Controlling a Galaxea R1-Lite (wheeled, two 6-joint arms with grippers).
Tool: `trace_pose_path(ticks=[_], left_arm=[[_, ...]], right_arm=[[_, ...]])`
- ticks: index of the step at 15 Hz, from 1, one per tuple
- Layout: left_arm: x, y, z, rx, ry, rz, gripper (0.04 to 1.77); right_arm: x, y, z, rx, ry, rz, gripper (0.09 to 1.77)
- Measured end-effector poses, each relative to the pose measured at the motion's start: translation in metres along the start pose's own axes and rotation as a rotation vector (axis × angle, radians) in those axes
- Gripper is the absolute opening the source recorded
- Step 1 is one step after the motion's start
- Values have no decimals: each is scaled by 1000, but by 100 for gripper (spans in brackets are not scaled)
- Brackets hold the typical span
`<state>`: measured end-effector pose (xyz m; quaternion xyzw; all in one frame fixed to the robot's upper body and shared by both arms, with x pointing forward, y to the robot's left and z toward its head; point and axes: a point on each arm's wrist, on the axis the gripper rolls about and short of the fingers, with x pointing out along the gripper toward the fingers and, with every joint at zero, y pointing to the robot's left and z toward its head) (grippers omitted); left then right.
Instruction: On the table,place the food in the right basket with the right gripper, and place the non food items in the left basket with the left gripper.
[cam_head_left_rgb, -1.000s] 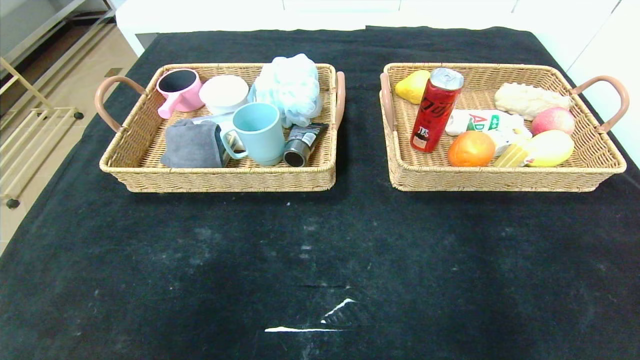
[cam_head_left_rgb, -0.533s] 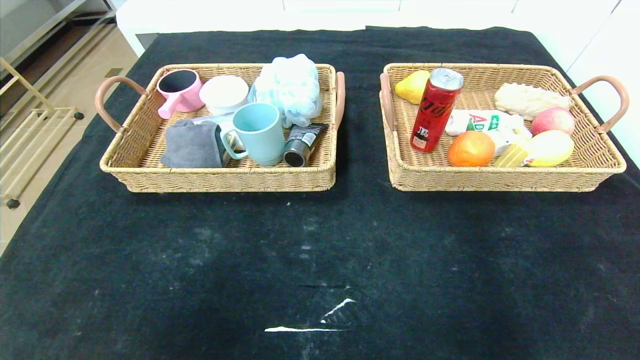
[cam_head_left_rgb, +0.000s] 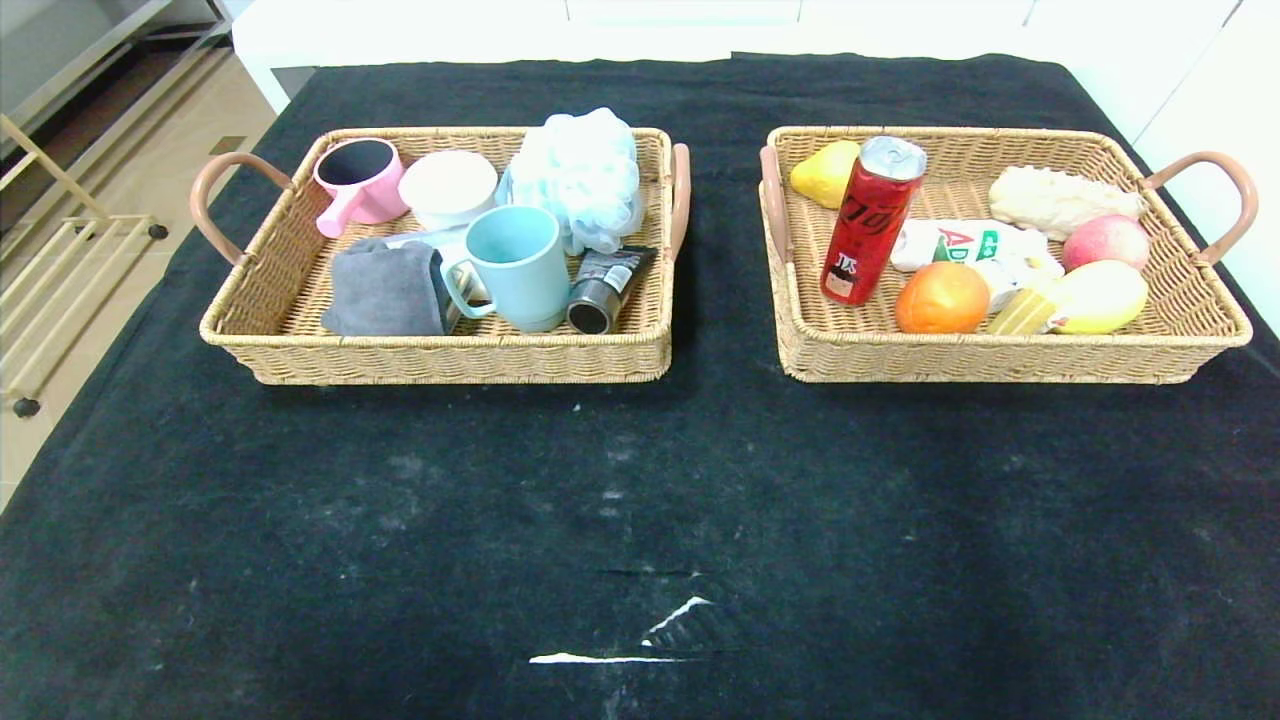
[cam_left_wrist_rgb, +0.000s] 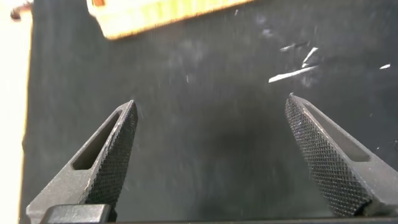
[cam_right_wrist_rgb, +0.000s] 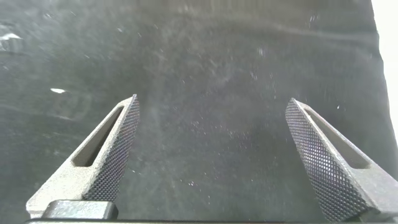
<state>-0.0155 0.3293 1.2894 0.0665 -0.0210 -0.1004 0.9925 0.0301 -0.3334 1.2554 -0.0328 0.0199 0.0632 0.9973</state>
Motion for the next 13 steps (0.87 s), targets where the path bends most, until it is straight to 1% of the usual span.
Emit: trace_pose_path(ticks=[1, 2, 3, 4, 5, 6, 8, 10, 11, 12, 13], left_arm=[[2, 0, -4, -15, -23, 5, 172], [6, 1, -6, -22, -57, 12, 172], [12, 2, -8, -24, -99, 29, 172], [20, 4, -11, -24, -142, 59, 172], [29, 5, -17, -24, -169, 90, 172], [37, 7, -24, -25, -181, 116, 172], [51, 8, -44, -32, -148, 143, 172], [60, 7, -61, -38, -94, 144, 172], [63, 7, -68, -41, -69, 144, 172], [66, 7, -76, -43, -41, 150, 172], [69, 7, -83, -45, -12, 158, 172]], right_arm=[[-1, 0, -4, -1, -15, 0, 171], [1, 0, -6, 3, -51, -3, 171], [3, 0, -5, 15, -117, -7, 171], [7, -1, -6, 27, -180, -10, 171], [12, -1, -11, 34, -212, -12, 171], [18, -1, -18, 38, -223, -16, 171], [30, -2, -37, 35, -205, -44, 171], [38, -3, -55, -5, -146, -76, 171], [40, -3, -62, -3, -110, -85, 171], [40, -3, -64, -4, -94, -92, 171], [41, -3, -70, -9, -50, -102, 171]])
